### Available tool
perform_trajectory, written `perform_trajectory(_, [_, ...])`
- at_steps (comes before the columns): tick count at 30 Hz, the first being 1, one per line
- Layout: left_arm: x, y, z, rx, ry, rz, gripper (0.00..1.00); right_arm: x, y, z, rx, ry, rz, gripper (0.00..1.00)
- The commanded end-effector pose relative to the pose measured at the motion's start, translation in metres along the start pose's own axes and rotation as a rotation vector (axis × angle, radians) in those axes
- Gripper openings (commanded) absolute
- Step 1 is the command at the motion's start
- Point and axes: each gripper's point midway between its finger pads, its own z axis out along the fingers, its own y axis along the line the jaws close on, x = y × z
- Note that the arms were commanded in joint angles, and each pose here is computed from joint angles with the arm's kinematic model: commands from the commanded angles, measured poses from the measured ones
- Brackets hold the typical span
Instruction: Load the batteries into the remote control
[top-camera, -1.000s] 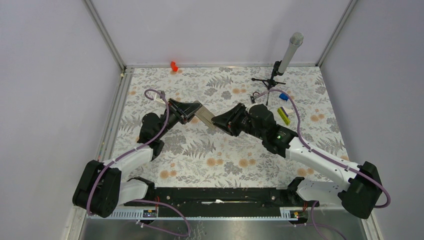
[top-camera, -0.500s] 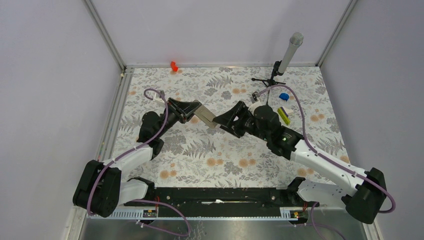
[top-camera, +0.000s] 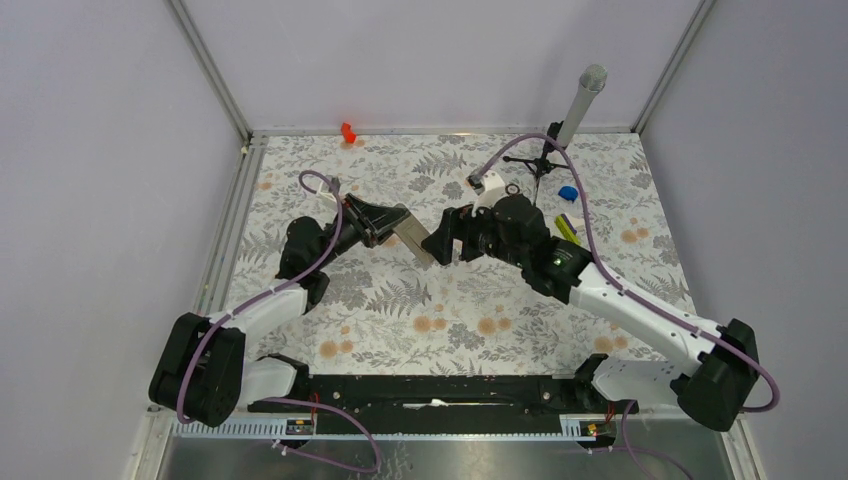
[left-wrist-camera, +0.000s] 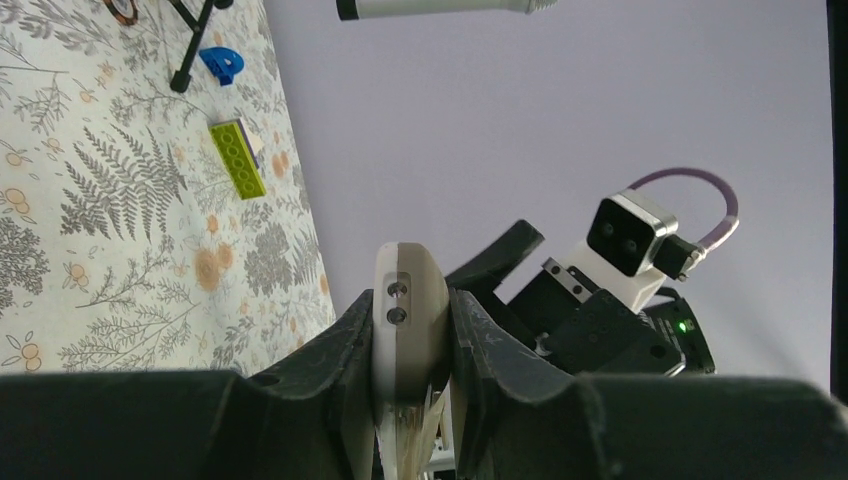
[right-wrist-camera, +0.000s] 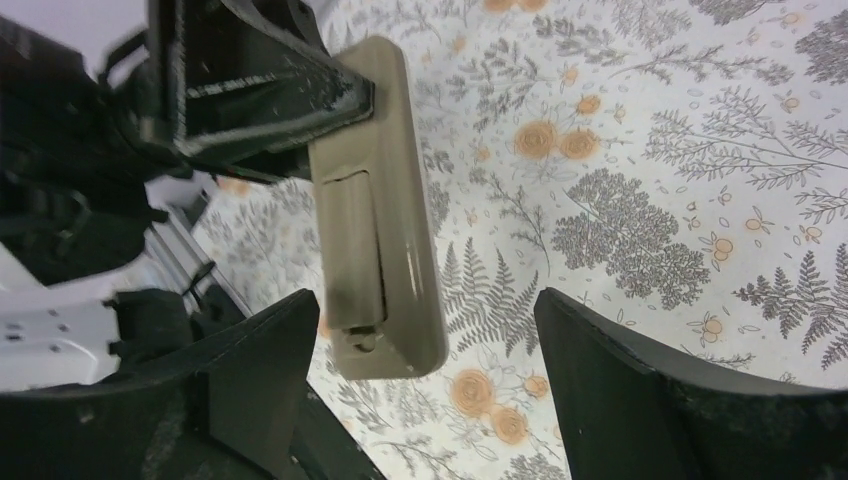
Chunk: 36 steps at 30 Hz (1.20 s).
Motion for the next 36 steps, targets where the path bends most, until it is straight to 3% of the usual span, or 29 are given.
perform_trajectory(1, [0.007,-0.036,0.002,0.114,0.066,0.09,0.0,-0.016,0.02,0.011,-0.111,-0.034,-0.165,0.87])
perform_trajectory(14, [0.016,-0.038,0.0,0.134,0.109,0.115,0.0,-0.025,0.028,0.022,-0.121,-0.076,-0.037,0.82])
perform_trajectory(23, [0.018,-0.048,-0.001,0.178,0.115,0.112,0.0,-0.012,0.015,0.037,-0.042,-0.012,0.055,0.53])
perform_trajectory(25, [0.018,-0.049,-0.002,0.18,0.115,0.114,0.0,-0.01,0.015,0.037,-0.041,-0.002,0.064,0.51])
perform_trajectory(27, [0.018,-0.047,-0.002,0.175,0.114,0.113,0.0,-0.012,0.017,0.035,-0.048,-0.007,0.077,0.54])
perform_trajectory(33, [0.018,-0.044,-0.001,0.169,0.12,0.108,0.0,-0.025,0.025,0.014,-0.086,-0.037,0.152,0.83])
perform_trajectory(36, [0.019,-0.045,-0.001,0.173,0.125,0.113,0.0,-0.023,0.033,0.003,-0.147,-0.025,0.178,0.91])
